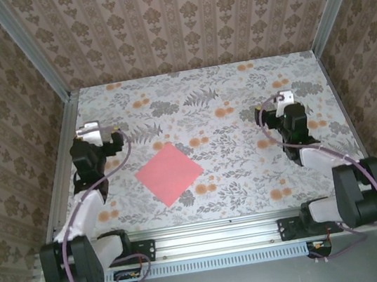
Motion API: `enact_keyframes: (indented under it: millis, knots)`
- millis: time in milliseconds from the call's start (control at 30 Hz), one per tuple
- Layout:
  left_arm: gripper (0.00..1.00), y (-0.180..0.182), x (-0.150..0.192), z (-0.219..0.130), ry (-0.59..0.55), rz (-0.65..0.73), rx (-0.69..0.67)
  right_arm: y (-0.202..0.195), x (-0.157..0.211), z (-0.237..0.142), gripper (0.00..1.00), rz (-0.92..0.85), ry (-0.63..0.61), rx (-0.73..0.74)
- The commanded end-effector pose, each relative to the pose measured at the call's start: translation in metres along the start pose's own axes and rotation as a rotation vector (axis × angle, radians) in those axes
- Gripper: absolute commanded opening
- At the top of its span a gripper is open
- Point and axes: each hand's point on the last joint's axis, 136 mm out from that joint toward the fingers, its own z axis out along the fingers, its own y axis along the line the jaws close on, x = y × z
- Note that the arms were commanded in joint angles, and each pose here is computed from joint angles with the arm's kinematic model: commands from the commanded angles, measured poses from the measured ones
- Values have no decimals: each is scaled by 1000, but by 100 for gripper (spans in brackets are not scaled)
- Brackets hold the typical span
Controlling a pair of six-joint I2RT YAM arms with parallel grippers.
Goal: Fold a paper plane with a square sheet of paper (pick it up from the middle)
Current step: Move the square sheet of paper to the center of the table.
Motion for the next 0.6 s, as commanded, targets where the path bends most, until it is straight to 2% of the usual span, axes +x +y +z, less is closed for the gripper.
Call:
enact_keyframes:
  millis: [0, 100, 167, 233, 300, 367, 433, 567]
  knots:
    - [100, 2, -10, -21, 24, -63, -5, 9, 9, -16, 100, 124, 225, -35]
    - [100, 15, -26, -43, 39, -195, -84, 32, -11, -25, 100, 347, 337, -124]
    - [100, 30, -24, -57, 107, -361, -186, 66, -21, -31, 100, 437, 380, -316]
    - [100, 35, -14, -67, 182, -489, -247, 90, -22, -31, 100, 546, 409, -449]
    - [100, 26, -10, -64, 235, -530, -203, 121, -20, -31, 96, 632, 458, -589]
    - [100, 13, -7, -58, 301, -540, -137, 149, -11, -34, 92, 627, 542, -643]
    - [100, 6, -6, -54, 334, -546, -100, 172, 10, -31, 90, 594, 636, -617]
    - [100, 6, -4, -60, 374, -557, -115, 227, 36, -45, 89, 475, 802, -621]
